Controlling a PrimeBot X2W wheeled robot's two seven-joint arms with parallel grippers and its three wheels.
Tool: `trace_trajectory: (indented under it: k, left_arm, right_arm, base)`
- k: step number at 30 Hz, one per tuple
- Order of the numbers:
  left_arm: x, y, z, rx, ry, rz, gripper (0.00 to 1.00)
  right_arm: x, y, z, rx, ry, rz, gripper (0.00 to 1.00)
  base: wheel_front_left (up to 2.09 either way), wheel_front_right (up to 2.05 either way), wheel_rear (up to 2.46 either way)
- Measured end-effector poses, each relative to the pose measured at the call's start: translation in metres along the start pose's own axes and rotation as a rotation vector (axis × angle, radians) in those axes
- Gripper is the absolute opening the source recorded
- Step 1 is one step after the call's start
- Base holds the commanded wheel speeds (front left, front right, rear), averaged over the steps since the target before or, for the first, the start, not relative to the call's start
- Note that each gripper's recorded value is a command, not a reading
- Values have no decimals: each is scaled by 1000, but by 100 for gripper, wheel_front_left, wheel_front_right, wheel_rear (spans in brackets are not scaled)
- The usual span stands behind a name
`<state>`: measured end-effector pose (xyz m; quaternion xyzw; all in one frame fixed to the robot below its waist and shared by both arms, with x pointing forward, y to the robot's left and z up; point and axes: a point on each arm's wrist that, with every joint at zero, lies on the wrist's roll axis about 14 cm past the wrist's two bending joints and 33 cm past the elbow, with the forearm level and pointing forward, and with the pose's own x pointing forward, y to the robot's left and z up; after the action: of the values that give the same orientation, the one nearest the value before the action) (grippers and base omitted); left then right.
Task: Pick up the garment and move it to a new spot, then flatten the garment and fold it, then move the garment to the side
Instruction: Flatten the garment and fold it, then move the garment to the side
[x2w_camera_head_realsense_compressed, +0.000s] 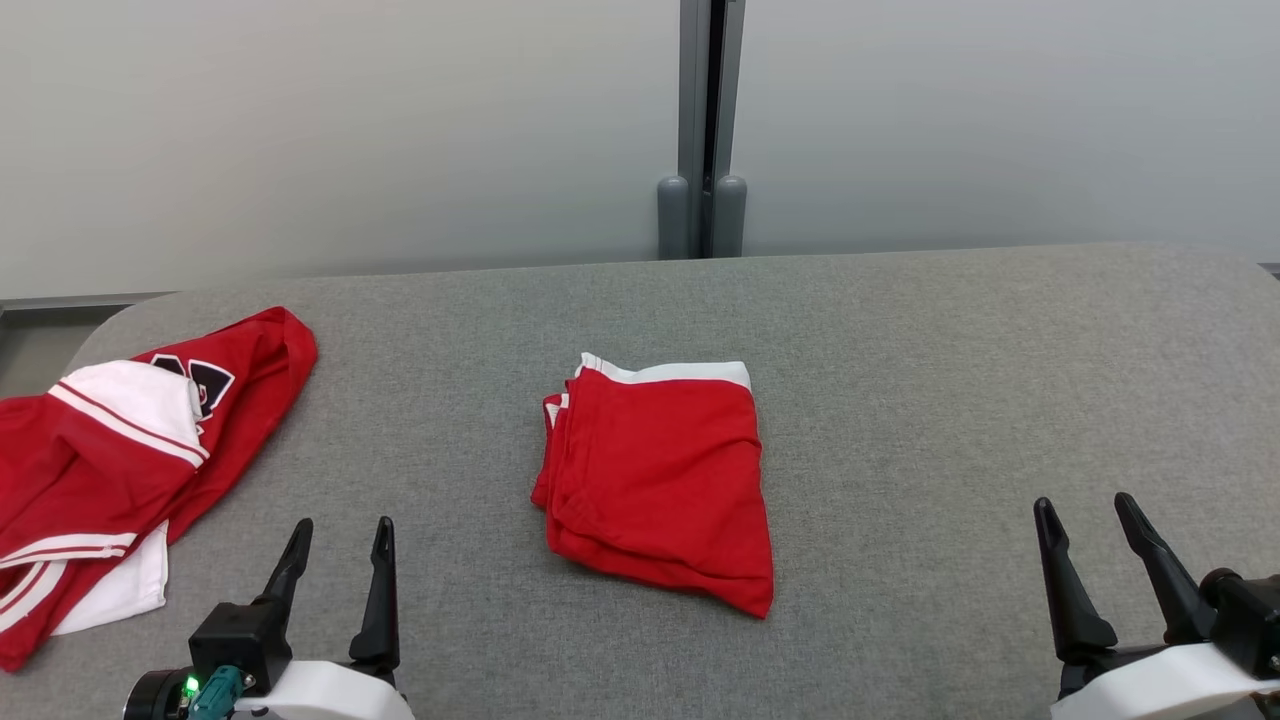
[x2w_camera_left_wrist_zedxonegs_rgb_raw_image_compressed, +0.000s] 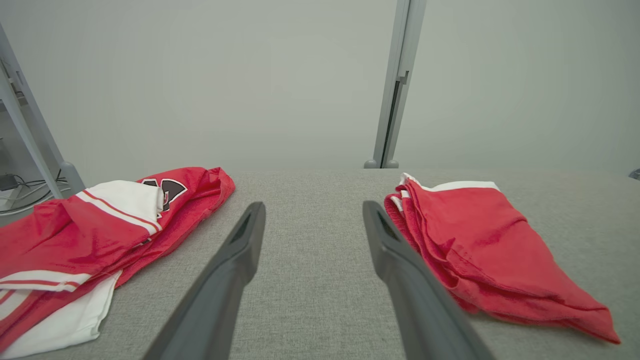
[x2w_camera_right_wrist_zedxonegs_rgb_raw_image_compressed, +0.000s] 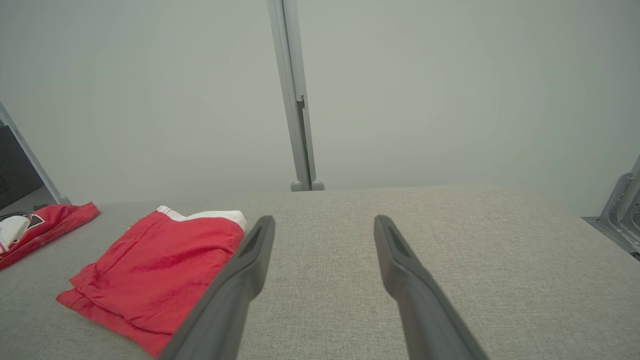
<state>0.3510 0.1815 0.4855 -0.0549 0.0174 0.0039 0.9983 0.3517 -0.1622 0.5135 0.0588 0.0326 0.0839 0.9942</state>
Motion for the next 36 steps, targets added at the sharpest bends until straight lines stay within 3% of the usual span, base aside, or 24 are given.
trace_trajectory:
  k: [23, 36]
  left_arm:
    - [2, 3, 0, -5, -3, 13, 100]
    - [22, 19, 29, -37, -108, 84, 100]
  right_arm:
    - [5, 4, -10, 3, 45, 13, 100]
    - [69, 62, -77, 13, 249, 213, 100]
  base:
    - [0, 0, 0]
    - [0, 0, 0]
